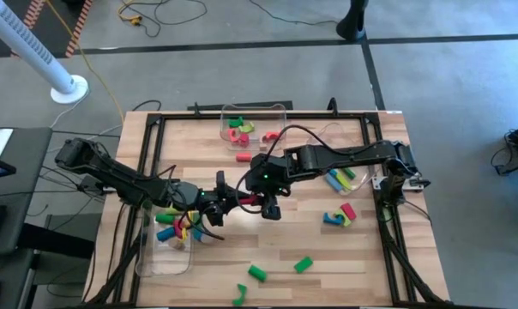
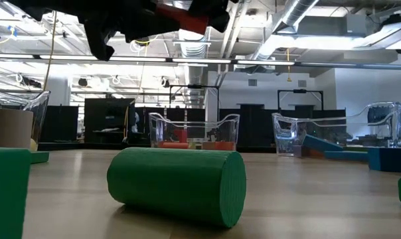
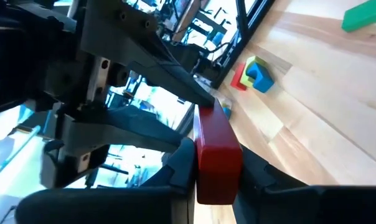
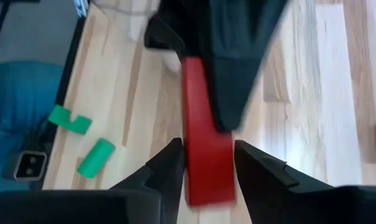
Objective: Sort blocks by size
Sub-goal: Put the red rectangular block into the right transparent bin
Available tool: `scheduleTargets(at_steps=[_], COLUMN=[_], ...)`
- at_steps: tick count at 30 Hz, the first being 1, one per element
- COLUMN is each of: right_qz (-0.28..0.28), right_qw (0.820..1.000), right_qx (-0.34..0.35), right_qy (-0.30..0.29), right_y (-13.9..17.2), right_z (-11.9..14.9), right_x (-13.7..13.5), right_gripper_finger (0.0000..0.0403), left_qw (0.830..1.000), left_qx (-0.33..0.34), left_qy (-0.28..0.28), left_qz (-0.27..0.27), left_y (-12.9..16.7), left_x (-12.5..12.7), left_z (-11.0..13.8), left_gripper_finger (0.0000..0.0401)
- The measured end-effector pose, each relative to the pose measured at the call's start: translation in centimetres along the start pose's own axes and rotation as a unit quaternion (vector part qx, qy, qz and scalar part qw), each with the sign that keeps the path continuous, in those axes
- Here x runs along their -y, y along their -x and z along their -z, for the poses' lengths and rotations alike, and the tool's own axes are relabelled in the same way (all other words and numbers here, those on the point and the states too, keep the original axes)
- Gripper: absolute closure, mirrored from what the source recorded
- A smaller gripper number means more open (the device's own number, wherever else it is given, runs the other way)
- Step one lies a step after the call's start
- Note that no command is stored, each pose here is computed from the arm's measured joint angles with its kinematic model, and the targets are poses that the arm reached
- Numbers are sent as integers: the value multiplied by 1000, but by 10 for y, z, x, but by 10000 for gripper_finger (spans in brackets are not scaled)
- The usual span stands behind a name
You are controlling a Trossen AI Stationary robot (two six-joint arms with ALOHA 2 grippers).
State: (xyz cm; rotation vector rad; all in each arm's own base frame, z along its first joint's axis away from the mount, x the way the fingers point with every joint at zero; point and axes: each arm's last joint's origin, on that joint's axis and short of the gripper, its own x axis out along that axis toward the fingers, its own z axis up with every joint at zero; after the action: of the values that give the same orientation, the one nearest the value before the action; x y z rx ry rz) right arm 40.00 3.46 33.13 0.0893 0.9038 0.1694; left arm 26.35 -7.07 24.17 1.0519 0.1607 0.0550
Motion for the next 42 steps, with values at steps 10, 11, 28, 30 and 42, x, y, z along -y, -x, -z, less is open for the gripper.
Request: scheduleTargets(at_steps=[10,11,28,30,42], right_qz=[8,10,158,171,234], right_qw=[999,998,984,983,970], right_qx=[-40,-49,-66,-51,-6], right_qy=[32,30,49,44,59], right_y=[1,1,65,81,126], right_z=[8,9,24,25,59], right_x=[2,3,-3,-5,-18], right_gripper_finger=[154,148,143,143,143], left_qw=[1000,1000,992,989,953], left_qx=[-1,0,10,20,111], left_qy=[18,22,127,144,281], left_qz=[8,7,10,3,-1], left_y=[0,0,-10,-11,-18], left_x=[1,1,-14,-17,-48], left_z=[0,0,22,24,49], left_gripper_finger=[346,346,347,347,347])
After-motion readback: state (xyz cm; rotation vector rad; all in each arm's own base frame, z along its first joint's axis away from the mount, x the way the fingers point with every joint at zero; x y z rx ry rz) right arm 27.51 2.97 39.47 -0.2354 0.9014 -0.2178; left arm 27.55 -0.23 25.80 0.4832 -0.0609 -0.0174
